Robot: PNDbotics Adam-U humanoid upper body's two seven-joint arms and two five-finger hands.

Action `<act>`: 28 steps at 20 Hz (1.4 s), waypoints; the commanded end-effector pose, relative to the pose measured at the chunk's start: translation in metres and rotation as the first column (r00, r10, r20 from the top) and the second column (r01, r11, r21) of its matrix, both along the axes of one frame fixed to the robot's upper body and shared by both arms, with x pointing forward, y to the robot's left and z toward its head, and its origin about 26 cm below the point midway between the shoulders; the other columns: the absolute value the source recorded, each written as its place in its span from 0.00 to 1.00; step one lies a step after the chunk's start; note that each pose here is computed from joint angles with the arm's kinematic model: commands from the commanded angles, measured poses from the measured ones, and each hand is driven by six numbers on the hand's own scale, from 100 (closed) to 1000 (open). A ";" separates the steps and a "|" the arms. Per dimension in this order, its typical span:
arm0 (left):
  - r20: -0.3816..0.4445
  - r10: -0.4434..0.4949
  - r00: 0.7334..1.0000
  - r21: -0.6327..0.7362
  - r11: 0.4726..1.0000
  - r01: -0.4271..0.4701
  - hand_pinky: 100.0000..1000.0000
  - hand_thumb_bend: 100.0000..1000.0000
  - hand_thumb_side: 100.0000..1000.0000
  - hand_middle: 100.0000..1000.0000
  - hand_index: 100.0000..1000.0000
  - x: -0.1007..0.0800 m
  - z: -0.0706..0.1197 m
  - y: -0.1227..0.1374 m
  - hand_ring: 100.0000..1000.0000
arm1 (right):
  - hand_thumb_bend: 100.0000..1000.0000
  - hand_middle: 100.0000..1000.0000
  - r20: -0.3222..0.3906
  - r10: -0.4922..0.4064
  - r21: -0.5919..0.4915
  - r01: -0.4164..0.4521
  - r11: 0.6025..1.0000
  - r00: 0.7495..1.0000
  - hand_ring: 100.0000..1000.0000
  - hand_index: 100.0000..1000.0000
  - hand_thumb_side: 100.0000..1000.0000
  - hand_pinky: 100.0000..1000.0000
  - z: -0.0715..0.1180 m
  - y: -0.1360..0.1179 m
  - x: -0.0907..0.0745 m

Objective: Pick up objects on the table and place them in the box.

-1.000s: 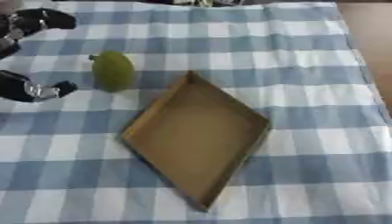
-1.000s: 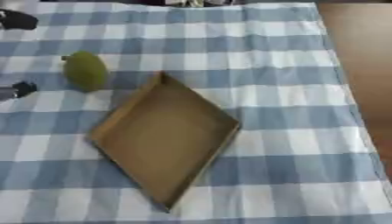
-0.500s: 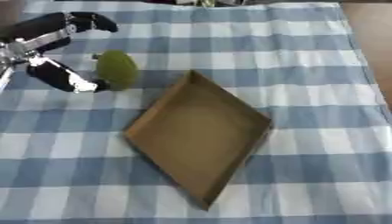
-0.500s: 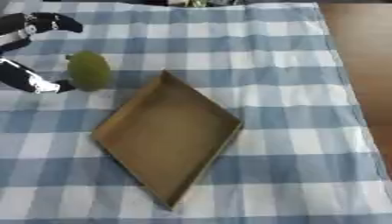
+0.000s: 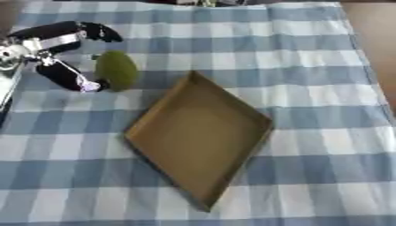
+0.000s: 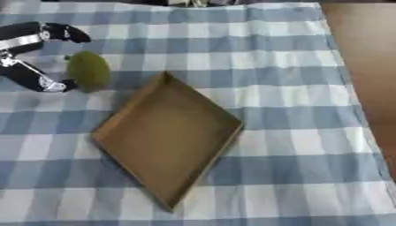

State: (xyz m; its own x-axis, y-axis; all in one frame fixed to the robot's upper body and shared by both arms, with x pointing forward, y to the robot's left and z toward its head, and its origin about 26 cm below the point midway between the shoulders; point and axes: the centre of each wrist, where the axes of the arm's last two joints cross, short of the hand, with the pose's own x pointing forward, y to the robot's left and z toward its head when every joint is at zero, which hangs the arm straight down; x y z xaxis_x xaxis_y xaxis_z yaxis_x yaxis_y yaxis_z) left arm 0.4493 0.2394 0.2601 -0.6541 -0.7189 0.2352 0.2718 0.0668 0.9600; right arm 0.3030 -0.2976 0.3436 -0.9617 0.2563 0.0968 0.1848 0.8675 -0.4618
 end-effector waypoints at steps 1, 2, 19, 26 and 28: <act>0.011 0.031 0.999 0.004 1.000 -0.031 0.99 0.29 0.00 0.90 0.94 0.002 0.012 0.002 0.94 | 0.00 0.65 0.035 0.009 -0.012 -0.008 1.000 0.999 0.72 0.78 0.39 0.80 0.009 0.002 -0.006; 0.005 0.041 0.999 0.007 0.999 -0.041 0.99 0.29 0.00 0.90 0.94 0.004 0.011 0.003 0.94 | 0.00 0.65 0.035 0.010 -0.012 -0.009 1.000 0.999 0.72 0.78 0.39 0.80 0.009 0.002 -0.006; 0.087 0.161 0.983 0.122 0.978 -0.171 0.96 0.35 0.00 0.88 0.96 0.019 -0.011 0.007 0.94 | 0.00 0.64 0.029 0.024 -0.003 -0.024 1.000 0.999 0.71 0.78 0.41 0.80 0.008 0.004 -0.006; 0.186 0.207 0.961 0.112 0.967 -0.230 0.75 0.20 0.00 0.77 0.90 0.023 -0.017 0.008 0.81 | 0.00 0.63 0.018 0.028 -0.007 -0.027 1.000 0.999 0.71 0.78 0.41 0.80 0.006 0.003 -0.005; 0.212 0.210 0.954 0.105 0.966 -0.236 0.69 0.12 0.00 0.74 0.87 0.023 -0.017 0.008 0.76 | 0.00 0.63 0.015 0.029 -0.008 -0.029 1.000 0.999 0.71 0.78 0.41 0.80 0.006 0.003 -0.005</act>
State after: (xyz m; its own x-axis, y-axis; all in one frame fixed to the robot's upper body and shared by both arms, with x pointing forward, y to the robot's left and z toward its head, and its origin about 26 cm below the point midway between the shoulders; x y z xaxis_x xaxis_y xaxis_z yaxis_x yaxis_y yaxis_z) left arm 0.4721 0.2428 0.2295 -0.5086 -0.8599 0.0436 0.1158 -0.0181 0.9931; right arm 0.3035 -0.2949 0.3424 -0.9665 0.2330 0.1080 0.1596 0.8745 -0.4581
